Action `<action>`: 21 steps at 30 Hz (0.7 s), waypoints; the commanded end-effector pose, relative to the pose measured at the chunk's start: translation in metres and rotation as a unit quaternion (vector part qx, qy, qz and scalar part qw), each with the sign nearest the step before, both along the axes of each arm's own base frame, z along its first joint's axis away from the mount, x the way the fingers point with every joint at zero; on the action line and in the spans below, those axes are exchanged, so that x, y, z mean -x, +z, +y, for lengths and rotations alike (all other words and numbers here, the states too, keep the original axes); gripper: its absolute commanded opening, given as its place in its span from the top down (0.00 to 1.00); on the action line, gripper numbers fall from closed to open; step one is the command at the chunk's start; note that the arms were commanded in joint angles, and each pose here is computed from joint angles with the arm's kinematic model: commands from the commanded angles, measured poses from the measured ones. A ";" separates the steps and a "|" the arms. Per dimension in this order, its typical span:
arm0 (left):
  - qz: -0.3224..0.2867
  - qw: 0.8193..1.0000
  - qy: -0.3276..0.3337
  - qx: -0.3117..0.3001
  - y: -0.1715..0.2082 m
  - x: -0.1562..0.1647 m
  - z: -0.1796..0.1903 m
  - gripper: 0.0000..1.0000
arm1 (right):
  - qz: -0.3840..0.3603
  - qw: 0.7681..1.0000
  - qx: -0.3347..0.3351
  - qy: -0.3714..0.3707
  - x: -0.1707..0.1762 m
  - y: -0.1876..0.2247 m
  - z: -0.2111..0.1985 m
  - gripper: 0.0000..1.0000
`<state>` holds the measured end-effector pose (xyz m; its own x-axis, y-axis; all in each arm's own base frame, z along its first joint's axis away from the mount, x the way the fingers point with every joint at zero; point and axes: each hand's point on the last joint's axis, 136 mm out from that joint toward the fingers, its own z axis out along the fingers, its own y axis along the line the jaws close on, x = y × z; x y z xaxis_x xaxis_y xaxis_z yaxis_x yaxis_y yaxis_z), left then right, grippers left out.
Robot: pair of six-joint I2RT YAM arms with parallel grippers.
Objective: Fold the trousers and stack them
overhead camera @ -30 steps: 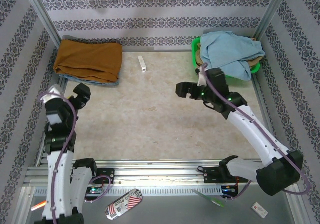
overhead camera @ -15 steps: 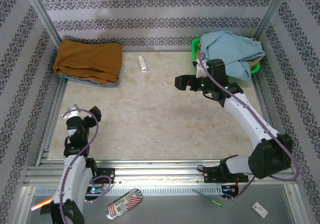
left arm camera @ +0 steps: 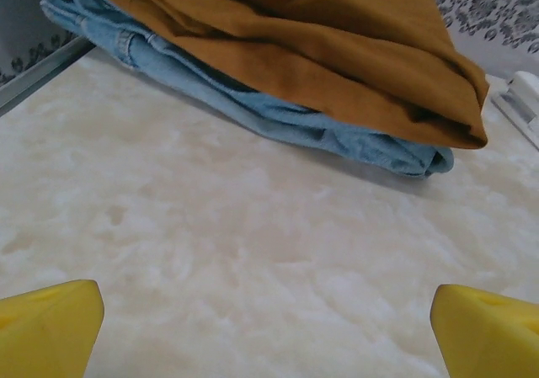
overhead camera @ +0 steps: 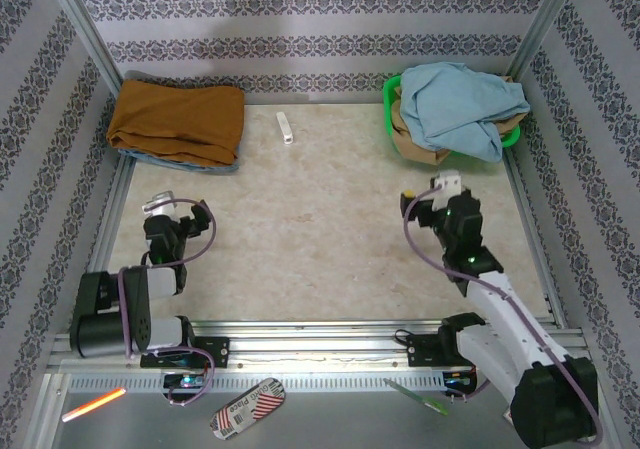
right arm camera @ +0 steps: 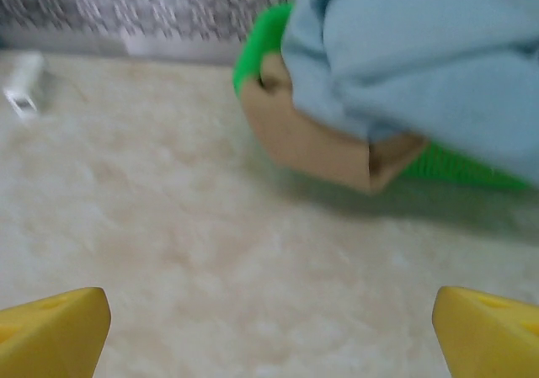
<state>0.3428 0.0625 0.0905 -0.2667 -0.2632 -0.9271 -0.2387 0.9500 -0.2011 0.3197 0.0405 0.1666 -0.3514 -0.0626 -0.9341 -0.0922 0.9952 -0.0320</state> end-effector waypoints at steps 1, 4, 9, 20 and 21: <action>-0.077 0.996 -0.041 -0.025 0.028 -0.018 -0.011 0.00 | -0.090 0.995 0.033 -0.038 -0.010 0.009 -0.019 0.02; -0.076 0.993 -0.082 -0.028 0.023 -0.024 -0.024 0.00 | -0.087 0.994 0.018 -0.059 -0.021 -0.009 -0.032 0.02; -0.068 0.987 -0.135 -0.055 0.013 -0.032 -0.047 0.01 | -0.079 0.992 -0.028 -0.089 -0.046 -0.039 -0.050 0.02; 0.003 0.992 -0.100 -0.071 -0.001 -0.052 -0.043 0.01 | -0.033 0.994 -0.023 -0.100 -0.075 -0.060 -0.053 0.02; 0.001 0.992 -0.101 -0.071 0.000 -0.052 -0.043 0.01 | -0.032 0.994 -0.022 -0.099 -0.075 -0.060 -0.052 0.02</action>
<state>0.3954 0.0193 0.0963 -0.2633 -0.1082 -0.9586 -0.0297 0.9941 -0.1041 0.3910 -0.0108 0.0954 -0.3219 0.0256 -0.9464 0.0869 0.9962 -0.0026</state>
